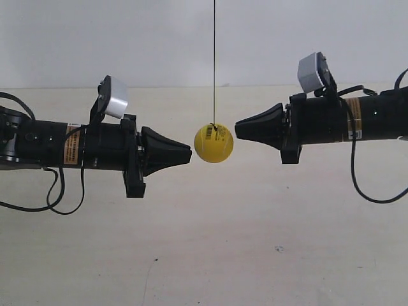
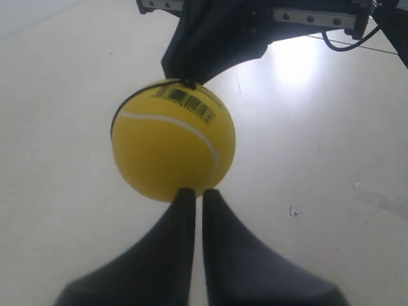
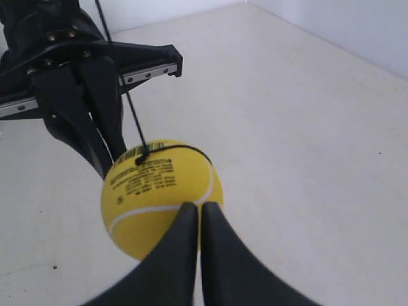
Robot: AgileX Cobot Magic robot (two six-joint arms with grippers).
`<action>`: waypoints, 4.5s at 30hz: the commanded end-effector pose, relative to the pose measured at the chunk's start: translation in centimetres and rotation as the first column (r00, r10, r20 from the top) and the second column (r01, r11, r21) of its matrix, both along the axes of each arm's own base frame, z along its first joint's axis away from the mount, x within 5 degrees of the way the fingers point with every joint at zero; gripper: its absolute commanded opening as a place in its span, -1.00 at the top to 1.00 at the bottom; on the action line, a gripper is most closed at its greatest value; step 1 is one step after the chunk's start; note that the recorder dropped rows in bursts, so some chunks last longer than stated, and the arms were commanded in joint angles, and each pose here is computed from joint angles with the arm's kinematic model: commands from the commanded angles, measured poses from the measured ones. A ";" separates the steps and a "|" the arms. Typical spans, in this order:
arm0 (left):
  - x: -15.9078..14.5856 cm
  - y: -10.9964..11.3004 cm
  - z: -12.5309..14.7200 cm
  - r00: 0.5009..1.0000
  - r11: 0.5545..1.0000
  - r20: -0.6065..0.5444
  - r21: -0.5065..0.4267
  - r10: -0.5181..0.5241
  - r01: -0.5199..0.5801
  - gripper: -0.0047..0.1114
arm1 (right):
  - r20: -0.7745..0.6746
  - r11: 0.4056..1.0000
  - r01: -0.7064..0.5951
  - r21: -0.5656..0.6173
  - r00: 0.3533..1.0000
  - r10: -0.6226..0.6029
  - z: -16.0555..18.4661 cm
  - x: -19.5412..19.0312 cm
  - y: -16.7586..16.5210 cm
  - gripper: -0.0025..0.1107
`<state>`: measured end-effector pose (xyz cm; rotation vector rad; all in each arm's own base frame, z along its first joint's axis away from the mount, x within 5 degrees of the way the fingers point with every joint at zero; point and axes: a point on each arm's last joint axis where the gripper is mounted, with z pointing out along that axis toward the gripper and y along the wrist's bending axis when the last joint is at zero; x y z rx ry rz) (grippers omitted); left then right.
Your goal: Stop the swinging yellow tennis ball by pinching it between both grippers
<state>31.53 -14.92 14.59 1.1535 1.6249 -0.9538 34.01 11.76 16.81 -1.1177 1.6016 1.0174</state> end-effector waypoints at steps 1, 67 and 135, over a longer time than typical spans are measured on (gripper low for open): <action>-0.1 -0.2 0.1 1.000 1.000 -0.006 -0.011 -0.009 0.009 0.84 | 0.000 1.000 -0.005 -0.018 1.000 0.005 -0.1 0.0 0.3 0.96; 0.4 1.3 0.6 1.000 0.999 -0.008 0.020 0.027 -0.027 0.84 | -0.030 0.998 0.014 -0.065 0.999 -0.016 -0.6 0.1 -0.2 0.96; -34.4 18.4 23.8 -0.072 0.076 0.197 -0.651 0.978 -0.755 0.84 | 0.539 0.513 0.608 0.606 0.161 -0.827 20.8 -35.9 -9.9 0.96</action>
